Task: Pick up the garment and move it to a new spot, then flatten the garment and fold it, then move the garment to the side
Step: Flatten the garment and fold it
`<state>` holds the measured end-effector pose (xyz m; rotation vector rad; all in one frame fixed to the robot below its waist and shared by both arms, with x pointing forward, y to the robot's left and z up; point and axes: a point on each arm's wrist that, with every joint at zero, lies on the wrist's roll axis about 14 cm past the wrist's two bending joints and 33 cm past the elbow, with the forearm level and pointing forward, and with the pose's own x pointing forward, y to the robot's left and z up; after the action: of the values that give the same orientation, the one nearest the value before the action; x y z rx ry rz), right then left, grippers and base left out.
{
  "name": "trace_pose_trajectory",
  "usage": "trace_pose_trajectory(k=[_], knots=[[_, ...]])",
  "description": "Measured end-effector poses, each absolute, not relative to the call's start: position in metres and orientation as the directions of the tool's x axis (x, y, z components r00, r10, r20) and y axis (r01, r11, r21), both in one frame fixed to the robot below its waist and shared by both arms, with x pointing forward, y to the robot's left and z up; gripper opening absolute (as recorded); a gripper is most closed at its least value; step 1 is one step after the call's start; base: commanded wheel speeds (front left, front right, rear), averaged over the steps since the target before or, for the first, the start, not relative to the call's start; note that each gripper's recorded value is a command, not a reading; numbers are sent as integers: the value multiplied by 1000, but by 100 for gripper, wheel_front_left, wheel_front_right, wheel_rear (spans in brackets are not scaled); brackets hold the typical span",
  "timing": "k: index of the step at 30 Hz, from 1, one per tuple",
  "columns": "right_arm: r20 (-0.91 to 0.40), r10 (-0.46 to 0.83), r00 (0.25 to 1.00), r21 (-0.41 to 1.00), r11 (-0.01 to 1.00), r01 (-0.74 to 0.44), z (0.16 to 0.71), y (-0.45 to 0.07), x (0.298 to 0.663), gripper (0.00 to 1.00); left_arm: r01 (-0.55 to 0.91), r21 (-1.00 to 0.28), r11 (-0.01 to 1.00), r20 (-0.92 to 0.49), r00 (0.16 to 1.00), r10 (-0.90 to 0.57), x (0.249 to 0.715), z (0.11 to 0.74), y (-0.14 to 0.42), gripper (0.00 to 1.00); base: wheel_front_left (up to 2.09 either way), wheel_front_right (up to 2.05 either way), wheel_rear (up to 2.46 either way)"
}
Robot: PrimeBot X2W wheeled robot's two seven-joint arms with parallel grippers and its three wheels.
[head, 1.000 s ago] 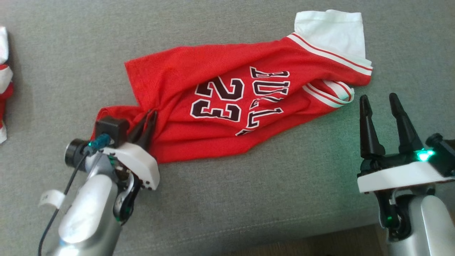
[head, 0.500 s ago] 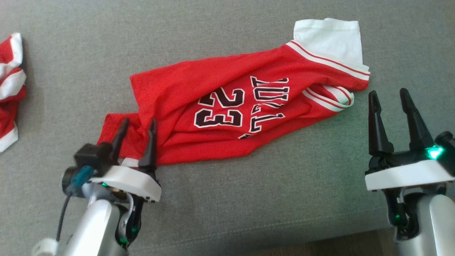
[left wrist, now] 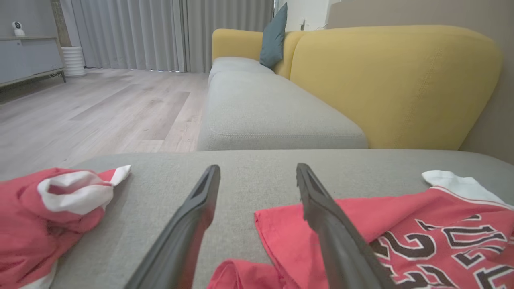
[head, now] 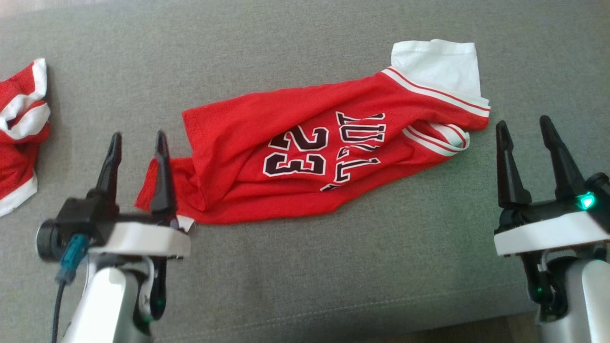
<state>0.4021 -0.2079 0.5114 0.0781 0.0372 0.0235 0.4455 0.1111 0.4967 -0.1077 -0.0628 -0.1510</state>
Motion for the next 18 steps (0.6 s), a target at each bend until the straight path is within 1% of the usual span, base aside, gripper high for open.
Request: trace_pose_trajectory(k=[5, 18], knots=[[-45, 30, 999, 79, 996, -27, 509, -206, 403, 100, 141, -97, 985, 29, 990, -139, 438, 483, 115, 100, 0, 0, 0], [-62, 39, 997, 82, 996, -34, 502, -203, 406, 100, 147, -94, 985, 8, 989, -147, 437, 476, 114, 100, 0, 0, 0]])
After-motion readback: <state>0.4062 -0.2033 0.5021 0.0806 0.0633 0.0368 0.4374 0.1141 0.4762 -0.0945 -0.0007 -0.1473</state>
